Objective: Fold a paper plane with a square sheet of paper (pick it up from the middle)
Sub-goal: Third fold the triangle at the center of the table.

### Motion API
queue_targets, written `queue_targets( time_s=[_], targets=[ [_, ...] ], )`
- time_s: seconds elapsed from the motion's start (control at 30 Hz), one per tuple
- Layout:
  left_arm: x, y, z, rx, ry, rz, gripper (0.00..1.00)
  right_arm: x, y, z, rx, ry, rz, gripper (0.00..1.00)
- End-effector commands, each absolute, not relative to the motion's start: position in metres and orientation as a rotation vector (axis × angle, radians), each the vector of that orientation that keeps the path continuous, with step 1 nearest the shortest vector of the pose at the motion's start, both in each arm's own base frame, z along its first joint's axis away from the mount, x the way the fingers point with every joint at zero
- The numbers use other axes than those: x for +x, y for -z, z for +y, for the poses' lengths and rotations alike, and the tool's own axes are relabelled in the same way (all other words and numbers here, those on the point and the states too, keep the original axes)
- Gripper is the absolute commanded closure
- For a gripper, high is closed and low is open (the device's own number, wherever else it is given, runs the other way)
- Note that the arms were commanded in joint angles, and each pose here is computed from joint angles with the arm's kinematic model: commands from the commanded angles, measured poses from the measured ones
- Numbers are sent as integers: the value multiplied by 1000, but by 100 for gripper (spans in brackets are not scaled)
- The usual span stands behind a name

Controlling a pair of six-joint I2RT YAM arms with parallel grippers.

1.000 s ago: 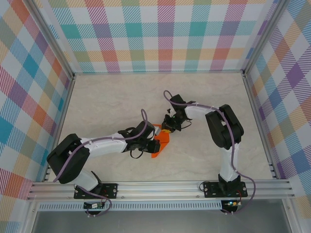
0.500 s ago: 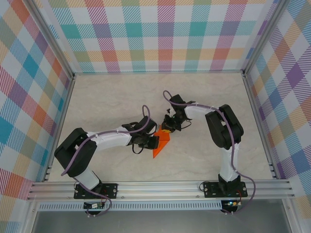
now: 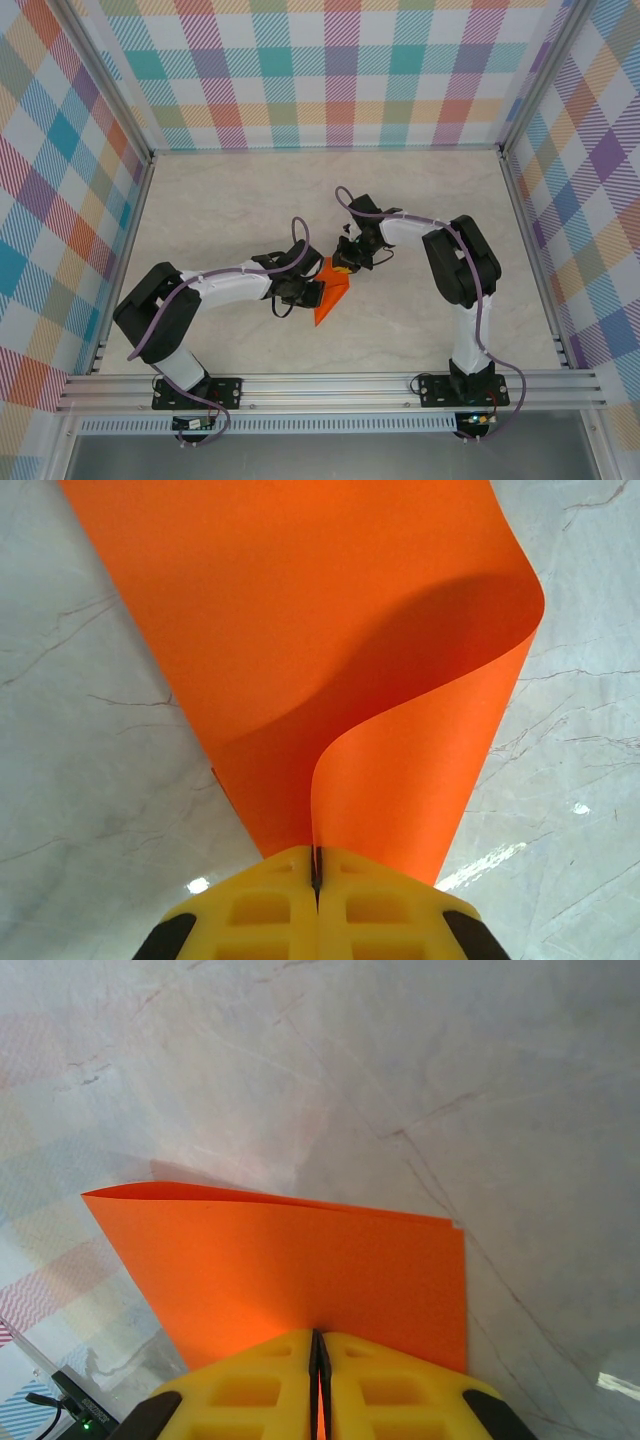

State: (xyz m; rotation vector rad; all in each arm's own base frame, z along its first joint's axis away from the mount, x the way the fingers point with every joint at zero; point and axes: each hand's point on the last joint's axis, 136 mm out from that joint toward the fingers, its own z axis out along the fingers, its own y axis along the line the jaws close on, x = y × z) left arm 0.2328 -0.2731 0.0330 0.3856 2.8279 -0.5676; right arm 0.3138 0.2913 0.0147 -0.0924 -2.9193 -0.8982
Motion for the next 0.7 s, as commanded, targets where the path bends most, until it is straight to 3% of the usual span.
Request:
queue_targets(
  time_s=[0.0,0.67],
  targets=[
    [241,-42,-276,365,591,2808,100,294,13,280,-107,734,-2892,88],
    [240,-27,-268,327,510,2860,100,293,15,279,-115,722,-2889,88]
  ],
)
